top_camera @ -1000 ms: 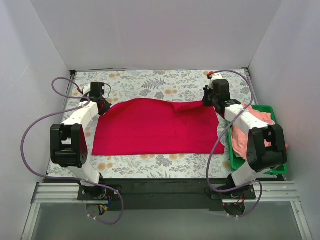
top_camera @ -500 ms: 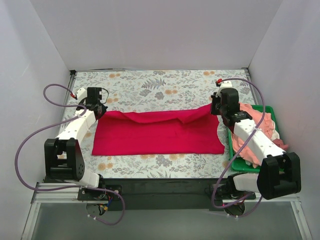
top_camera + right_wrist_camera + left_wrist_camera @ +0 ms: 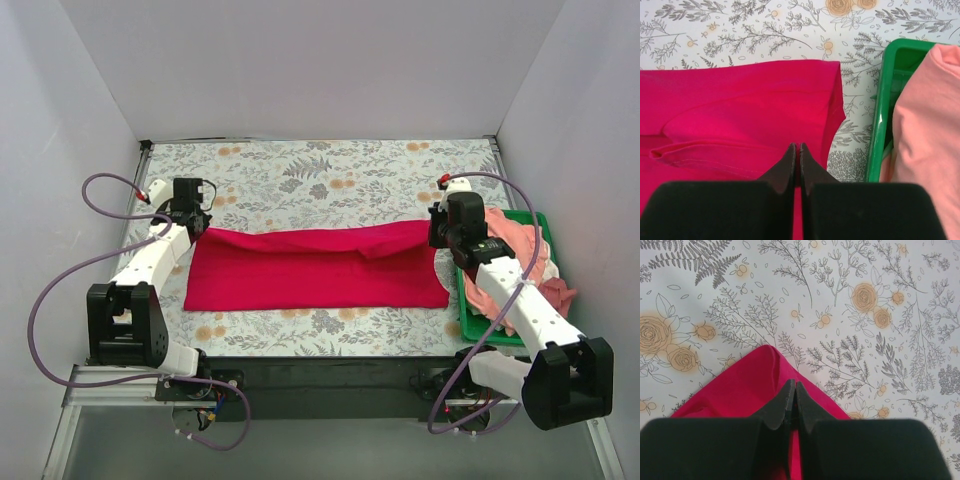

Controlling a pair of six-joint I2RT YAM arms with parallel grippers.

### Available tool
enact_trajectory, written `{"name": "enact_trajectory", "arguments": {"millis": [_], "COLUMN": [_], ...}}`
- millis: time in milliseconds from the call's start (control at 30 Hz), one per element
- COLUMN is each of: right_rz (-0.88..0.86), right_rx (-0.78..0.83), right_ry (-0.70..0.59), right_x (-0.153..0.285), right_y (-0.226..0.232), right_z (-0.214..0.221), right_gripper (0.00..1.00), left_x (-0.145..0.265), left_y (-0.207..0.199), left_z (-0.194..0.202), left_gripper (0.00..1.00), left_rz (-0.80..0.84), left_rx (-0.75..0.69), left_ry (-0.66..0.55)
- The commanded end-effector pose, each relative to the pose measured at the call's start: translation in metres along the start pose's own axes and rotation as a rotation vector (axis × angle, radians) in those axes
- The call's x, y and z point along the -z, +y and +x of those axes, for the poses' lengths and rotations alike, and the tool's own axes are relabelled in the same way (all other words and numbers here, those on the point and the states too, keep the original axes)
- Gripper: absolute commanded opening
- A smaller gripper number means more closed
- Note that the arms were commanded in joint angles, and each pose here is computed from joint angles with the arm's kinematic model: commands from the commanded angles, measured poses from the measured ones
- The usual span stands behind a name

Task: Fold and stack the t-shirts
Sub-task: Fold the tshirt

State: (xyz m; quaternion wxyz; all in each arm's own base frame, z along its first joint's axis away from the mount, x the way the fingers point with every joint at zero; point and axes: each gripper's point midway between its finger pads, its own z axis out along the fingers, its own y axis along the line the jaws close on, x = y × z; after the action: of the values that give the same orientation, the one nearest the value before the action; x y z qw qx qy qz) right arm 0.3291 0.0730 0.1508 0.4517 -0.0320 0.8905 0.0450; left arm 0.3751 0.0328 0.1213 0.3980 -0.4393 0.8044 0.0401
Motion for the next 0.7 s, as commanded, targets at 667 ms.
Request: {"name": "enact_trajectory", "arguments": {"millis": [667], "right_rz": [-0.023], "right_rx": [-0.087], "right_ry": [0.213], "right_x": [0.014], "right_y": [0.000], "right_z": [0.104], "right_gripper": [0.06], "left_x": [-0.005], "left_y": [0.032], "left_z": [0.020], "left_gripper": [0.00], "left_rz": [-0.091], "left_rx": [0.058], "left_ry": [0.011]}}
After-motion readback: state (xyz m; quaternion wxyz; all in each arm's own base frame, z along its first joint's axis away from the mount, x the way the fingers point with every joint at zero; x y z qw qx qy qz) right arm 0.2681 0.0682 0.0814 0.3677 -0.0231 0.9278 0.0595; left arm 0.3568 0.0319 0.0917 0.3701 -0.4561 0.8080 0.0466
